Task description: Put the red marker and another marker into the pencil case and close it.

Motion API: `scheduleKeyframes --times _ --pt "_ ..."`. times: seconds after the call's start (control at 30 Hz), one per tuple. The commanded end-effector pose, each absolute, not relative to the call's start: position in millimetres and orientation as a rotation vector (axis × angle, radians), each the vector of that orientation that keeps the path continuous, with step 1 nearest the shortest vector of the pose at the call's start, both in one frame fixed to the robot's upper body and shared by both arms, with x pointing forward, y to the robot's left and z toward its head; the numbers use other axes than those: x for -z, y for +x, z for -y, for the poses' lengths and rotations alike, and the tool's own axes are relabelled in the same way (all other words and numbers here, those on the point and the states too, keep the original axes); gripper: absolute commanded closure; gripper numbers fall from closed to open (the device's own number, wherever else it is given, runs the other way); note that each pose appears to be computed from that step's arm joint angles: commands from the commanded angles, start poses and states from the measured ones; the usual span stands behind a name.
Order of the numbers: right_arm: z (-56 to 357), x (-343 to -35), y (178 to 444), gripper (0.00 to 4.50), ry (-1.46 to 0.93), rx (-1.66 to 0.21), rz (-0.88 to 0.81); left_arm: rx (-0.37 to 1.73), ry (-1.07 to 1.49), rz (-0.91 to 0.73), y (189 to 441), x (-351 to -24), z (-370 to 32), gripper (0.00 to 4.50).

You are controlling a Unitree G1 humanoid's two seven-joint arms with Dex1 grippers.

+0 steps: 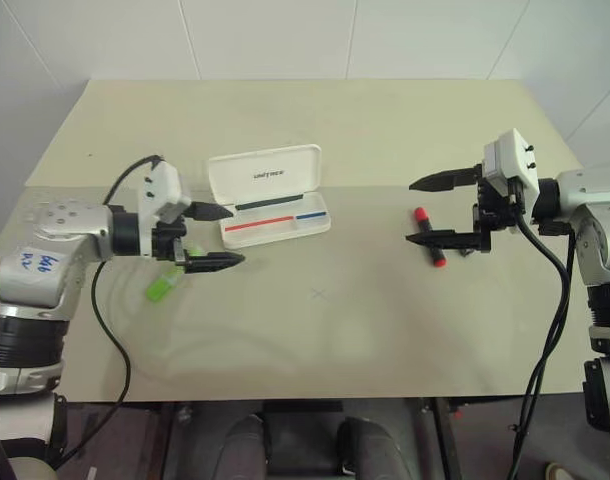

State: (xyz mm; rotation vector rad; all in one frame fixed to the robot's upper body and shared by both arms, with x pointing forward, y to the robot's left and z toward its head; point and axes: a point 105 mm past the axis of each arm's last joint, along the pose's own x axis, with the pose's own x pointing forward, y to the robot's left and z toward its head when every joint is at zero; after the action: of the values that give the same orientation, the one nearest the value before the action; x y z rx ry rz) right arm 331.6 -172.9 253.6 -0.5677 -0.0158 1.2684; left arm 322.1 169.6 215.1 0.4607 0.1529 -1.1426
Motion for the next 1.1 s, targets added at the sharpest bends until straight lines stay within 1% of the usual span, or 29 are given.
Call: scheduleKeyframes --times 0.03,0.3,0.4,0.63,0.77,0.87,0.97,1.1 --pt "174.7 -263.5 324.3 0.03 -0.599 -1.274 0.056 1.137 0.504 -0.116 323.3 -223.1 -166.8 0.0" --pt "177.5 -264.3 326.1 0.03 -0.596 -1.243 0.06 1.139 0.521 -0.106 328.1 -225.9 -165.4 0.0" --pt "177.5 -263.8 325.7 0.03 -0.596 -1.244 0.059 1.128 0.532 -0.114 331.1 -222.3 -167.0 0.0" --pt "175.4 -263.3 325.3 0.03 -0.594 -1.237 0.067 1.138 0.544 -0.115 351.8 -201.0 -153.7 0.0" --pt "180.3 -263.1 321.3 0.03 -0.589 -1.207 0.067 1.134 0.505 -0.13 373.4 -185.2 -144.8 0.0" --pt "182.2 -263.2 318.5 0.03 -0.586 -1.188 0.066 1.134 0.461 -0.141 385.4 -180.3 -141.2 0.0" --pt "184.4 -263.6 315.8 0.03 -0.584 -1.173 0.064 1.144 0.471 -0.168 391.2 -173.6 -139.9 0.0" --pt "186.8 -263.6 313.3 0.03 -0.58 -1.152 0.06 1.177 0.478 -0.219 392.7 -162.4 -139.6 0.0"
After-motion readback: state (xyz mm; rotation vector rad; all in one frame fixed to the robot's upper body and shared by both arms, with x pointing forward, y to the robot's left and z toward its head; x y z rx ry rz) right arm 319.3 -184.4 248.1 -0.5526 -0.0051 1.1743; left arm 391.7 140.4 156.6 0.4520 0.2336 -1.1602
